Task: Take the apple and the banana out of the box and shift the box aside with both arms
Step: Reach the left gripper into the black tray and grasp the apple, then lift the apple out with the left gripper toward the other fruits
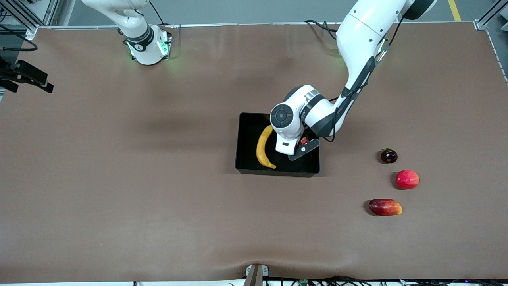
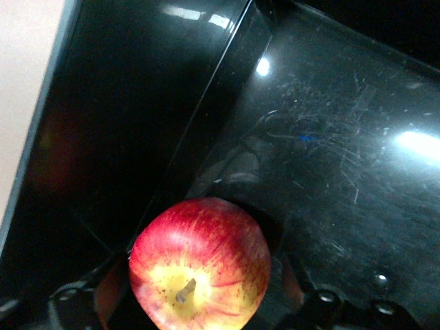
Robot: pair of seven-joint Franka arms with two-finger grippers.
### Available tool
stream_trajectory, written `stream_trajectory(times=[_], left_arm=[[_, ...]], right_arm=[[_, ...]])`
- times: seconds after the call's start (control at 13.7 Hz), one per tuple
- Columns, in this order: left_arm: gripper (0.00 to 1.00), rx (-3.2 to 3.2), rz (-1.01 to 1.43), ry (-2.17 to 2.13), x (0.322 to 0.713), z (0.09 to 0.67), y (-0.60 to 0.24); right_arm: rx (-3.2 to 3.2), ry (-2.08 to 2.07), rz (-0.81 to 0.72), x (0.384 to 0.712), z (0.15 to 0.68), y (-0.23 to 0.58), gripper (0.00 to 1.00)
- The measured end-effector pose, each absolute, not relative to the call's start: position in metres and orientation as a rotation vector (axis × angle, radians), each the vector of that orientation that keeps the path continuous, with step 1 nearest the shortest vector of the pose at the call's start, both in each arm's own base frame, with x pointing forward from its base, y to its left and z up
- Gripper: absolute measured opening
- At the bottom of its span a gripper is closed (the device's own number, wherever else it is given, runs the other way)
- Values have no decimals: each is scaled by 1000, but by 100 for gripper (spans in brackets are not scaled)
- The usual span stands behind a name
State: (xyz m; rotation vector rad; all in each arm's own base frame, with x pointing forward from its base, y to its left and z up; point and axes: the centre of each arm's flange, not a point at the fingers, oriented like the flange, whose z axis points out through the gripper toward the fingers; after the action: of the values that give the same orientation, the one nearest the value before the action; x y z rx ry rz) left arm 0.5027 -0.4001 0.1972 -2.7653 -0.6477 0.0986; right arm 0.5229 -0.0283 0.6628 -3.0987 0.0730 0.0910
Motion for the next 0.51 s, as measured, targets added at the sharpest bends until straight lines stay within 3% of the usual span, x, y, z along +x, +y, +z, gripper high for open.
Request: stream_trajectory(times=[0.07,0.51], left_arm=[[79,-2766,94,-647,504,198,-400],[78,-2774,44,-664,519,242,-412]], right_arm=[[-3099,73,91,523,663,-28,100],[-3099,73,91,523,663,-28,100]])
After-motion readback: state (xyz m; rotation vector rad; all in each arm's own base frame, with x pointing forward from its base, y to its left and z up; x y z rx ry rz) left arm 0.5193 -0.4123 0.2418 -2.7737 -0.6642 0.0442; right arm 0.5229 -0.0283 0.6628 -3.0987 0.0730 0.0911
